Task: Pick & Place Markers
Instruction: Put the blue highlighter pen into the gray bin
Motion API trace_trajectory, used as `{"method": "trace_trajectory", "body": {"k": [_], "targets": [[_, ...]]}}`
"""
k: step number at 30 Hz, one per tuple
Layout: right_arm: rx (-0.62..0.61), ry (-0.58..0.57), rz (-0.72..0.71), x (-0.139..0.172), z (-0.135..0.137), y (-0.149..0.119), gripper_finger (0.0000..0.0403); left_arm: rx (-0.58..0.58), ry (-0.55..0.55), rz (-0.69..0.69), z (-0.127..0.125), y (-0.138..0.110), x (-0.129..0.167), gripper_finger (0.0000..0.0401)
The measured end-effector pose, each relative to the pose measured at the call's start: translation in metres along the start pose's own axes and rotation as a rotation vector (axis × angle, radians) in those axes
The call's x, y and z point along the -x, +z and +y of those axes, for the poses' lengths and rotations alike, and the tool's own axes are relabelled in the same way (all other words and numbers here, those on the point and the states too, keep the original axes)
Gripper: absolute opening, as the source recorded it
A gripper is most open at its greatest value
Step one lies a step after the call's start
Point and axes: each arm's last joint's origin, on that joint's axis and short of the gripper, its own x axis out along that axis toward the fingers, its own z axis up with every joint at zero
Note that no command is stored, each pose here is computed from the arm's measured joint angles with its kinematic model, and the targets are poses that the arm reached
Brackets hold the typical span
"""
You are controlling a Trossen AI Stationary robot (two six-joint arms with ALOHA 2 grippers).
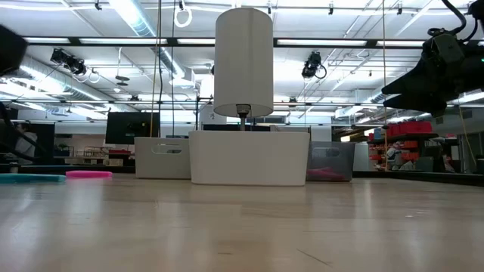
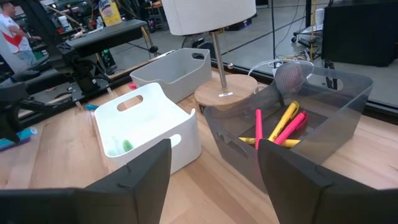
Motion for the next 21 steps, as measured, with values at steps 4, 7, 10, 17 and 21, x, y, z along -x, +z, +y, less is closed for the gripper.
{"method": "trace_trajectory", "body": {"k": [4, 7, 10, 17, 21], "targets": [[0.0, 0.0, 0.0, 0.0, 0.0, 0.0, 0.0242, -0.012, -0.048, 0.001, -0.004, 0.013, 0.011, 0.0071], [0.0, 0.0, 0.0, 0.0, 0.0, 0.0, 0.0242, -0.034, -0.082, 0.01, -0.006, 0.023, 0.02, 0.0072], [0.0, 0.0, 0.0, 0.0, 0.0, 0.0, 0.0242, -0.054, -0.12, 0.01, -0.007, 0.032, 0.029, 0.0071], [0.0, 0.0, 0.0, 0.0, 0.0, 0.0, 0.0242, -0.085, -0.215, -0.036, -0.008, 0.052, 0.048, 0.0072], [0.0, 0.0, 0.0, 0.0, 0.0, 0.0, 0.0242, -0.14, -0.251, -0.046, -0.008, 0.064, 0.057, 0.0071]]}}
